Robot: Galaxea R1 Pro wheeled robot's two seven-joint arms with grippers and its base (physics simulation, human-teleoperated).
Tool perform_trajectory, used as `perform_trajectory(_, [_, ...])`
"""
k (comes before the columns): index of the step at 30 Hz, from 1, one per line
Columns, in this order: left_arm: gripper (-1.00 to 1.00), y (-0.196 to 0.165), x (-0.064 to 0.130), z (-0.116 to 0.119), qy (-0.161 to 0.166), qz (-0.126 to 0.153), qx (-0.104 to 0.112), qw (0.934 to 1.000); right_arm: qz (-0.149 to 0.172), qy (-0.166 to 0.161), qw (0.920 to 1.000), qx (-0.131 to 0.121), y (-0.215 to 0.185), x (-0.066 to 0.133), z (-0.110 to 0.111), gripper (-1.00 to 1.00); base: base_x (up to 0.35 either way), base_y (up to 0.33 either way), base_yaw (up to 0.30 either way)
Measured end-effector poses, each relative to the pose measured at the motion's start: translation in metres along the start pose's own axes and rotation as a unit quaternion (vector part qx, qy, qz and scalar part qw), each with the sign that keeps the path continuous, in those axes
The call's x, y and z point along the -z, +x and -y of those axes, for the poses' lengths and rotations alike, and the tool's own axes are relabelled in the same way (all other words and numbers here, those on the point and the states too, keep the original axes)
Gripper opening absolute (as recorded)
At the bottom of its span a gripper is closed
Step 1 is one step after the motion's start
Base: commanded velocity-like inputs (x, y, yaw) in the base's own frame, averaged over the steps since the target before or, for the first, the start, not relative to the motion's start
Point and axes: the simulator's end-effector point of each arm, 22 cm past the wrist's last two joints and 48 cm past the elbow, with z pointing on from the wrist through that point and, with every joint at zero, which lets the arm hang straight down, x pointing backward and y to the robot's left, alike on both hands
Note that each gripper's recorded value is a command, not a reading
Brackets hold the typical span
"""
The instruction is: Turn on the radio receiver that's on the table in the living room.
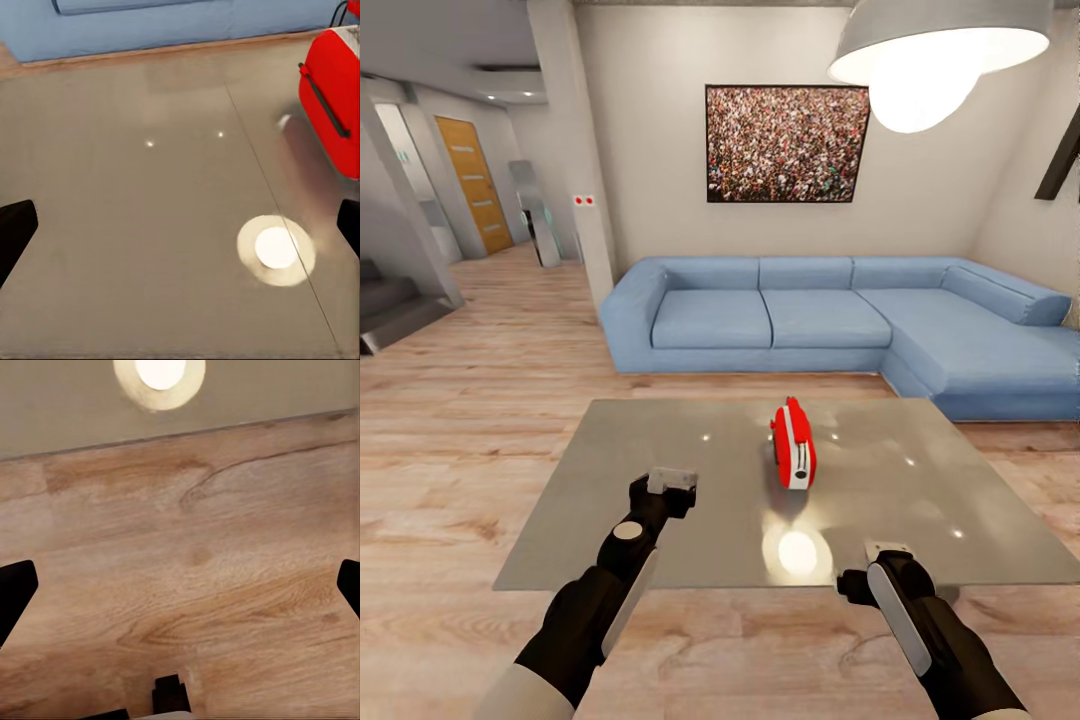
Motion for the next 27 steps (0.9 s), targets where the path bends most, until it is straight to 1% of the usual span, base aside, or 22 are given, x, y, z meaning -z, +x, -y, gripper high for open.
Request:
perform_trajectory(4, [1.00, 0.001, 0.000, 0.000, 0.000, -0.001, 0.000, 1.0000, 0.000, 0.000, 1.0000, 0.000, 0.000, 0.000, 0.000, 1.00, -0.267, 0.000, 0.000])
perform_trajectory(7, [1.00, 0.002, 0.000, 0.000, 0.000, -0.003, 0.000, 1.0000, 0.000, 0.000, 1.0000, 0.000, 0.000, 0.000, 0.000, 1.00, -0.097, 0.000, 0.000])
perform_trajectory(14, [1.00, 0.009, 0.001, 0.001, 0.000, -0.007, 0.000, 1.0000, 0.000, 0.000, 1.0000, 0.000, 0.000, 0.000, 0.001, 1.00, -0.019, 0.000, 0.000])
perform_trajectory(27, [1.00, 0.010, 0.001, 0.001, 0.000, -0.008, 0.000, 1.0000, 0.000, 0.001, 1.0000, 0.000, 0.000, 0.000, 0.001, 1.00, -0.001, 0.000, 0.000])
